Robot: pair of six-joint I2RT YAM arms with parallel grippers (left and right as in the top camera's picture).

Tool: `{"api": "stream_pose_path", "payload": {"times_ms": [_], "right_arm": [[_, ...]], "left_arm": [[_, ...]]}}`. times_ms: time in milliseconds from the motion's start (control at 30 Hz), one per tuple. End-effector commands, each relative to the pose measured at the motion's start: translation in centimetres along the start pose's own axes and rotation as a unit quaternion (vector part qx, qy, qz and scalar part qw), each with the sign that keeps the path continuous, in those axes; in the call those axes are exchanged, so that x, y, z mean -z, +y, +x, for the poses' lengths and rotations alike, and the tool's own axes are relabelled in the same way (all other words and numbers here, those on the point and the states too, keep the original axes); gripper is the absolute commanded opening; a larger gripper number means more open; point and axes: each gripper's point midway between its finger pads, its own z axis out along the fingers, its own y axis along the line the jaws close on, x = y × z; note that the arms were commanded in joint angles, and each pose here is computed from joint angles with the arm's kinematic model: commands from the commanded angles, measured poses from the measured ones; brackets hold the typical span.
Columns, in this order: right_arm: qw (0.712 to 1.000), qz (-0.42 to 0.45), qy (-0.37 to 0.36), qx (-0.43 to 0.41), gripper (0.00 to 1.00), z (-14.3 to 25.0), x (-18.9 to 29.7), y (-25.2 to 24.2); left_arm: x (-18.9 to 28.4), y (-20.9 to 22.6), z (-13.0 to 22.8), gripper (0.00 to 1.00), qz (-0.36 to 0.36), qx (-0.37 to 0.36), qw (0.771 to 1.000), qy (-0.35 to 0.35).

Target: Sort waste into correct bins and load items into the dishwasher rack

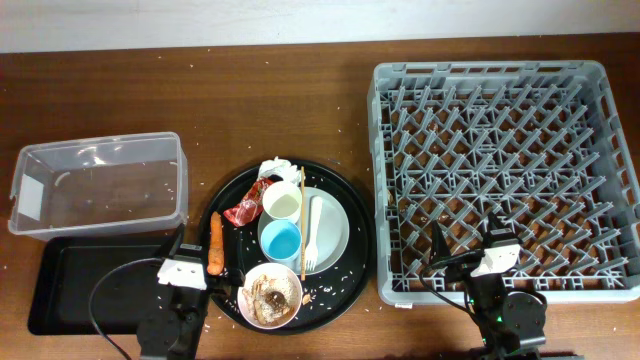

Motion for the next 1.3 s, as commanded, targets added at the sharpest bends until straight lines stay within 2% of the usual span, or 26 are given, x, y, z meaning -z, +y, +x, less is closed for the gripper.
{"api": "stream_pose_path", "payload": {"times_ms": [0, 833, 900, 967, 1033, 1067, 1200, 1267], "right_arm": [[1.0, -0.001, 0.001, 0.003, 0.99, 0.3, 0.0, 0.0], [1.0, -0.005, 0.001, 0.003, 0.99, 0.3, 0.0, 0.1], [1.0, -0.006, 0.001, 0.003, 0.99, 0.3, 0.0, 0.2], [1.0, -0.015, 0.002, -0.006, 0.99, 0.3, 0.0, 0.5], [0.997, -0.048, -0.008, -0.051, 0.99, -0.4, 0.1, 1.6], [0.991, -0.099, -0.017, -0.091, 0.99, -1.1, 0.3, 3.3], [0.959, -0.236, -0.014, -0.153, 0.99, -4.3, 2.6, 7.8], [0.95, -0.265, -0.014, -0.164, 0.99, -6.3, 3.8, 8.8]], "left_arm": [[0.0, -0.2, 0.2, 0.99, 0.005, -0.006, 1.0, -0.001], [0.0, -0.2, 0.0, 0.99, 0.006, -0.006, 1.0, -0.004], [0.0, -1.0, 0.1, 0.99, 0.029, -0.006, 1.0, -0.002], [0.2, -3.0, -0.4, 0.99, 0.086, -0.008, 0.996, -0.012], [0.9, -5.6, -1.1, 0.99, 0.164, -0.012, 0.986, -0.027], [1.5, -6.7, -2.1, 0.99, 0.2, 0.002, 0.979, -0.042], [2.7, -6.4, -7.0, 0.99, 0.187, 0.022, 0.98, -0.071], [3.4, -5.6, -9.8, 0.99, 0.156, 0.03, 0.986, -0.052]]}}
